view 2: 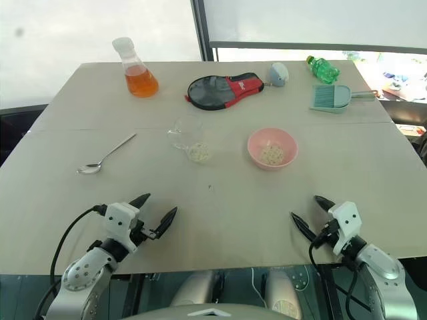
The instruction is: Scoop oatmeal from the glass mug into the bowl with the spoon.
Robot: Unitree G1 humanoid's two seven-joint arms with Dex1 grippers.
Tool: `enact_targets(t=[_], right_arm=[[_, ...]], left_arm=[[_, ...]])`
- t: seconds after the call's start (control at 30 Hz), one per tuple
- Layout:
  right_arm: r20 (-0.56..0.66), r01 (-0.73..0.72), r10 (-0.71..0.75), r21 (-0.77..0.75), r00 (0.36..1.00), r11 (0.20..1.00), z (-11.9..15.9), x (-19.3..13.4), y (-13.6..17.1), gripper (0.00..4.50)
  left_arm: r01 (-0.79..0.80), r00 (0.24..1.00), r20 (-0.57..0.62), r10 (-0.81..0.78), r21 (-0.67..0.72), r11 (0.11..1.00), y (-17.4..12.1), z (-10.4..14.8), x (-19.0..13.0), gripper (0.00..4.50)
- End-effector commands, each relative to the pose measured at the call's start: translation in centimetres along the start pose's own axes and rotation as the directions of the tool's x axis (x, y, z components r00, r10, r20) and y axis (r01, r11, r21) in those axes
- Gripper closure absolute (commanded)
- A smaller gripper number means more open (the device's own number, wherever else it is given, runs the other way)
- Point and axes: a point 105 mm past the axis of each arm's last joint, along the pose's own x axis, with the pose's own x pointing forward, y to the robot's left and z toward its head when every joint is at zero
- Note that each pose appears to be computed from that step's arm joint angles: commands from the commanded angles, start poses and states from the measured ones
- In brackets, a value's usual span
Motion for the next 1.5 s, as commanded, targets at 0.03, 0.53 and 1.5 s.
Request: enact_targets(t=[0.03,0.53,1.5], right_arm=[[-0.018,-0.030,0.030,0.022,0.999,0.999,-0.4,0.0,0.6,0.00],[-0.019,-0.035,0.036,0.023,0.999,0.999,-0.1,0.3,0.8,0.00],[0.143,-0.537,0.548,-0.108,0.824,0.836,12.1,4.9,9.3,0.00]], left_arm=[[0.012,0.997,-0.070,-0.014,-0.034,0.999,-0.5,-1.8,-0.7,0.01],[0.016,0.997,-0.070,-0.019,-0.048,0.999,-0.6,-2.0,-1.2,0.01],[-0.234,0.962,-0.128,0.239,0.059,0.971,15.4,6.7,5.3,0.01]])
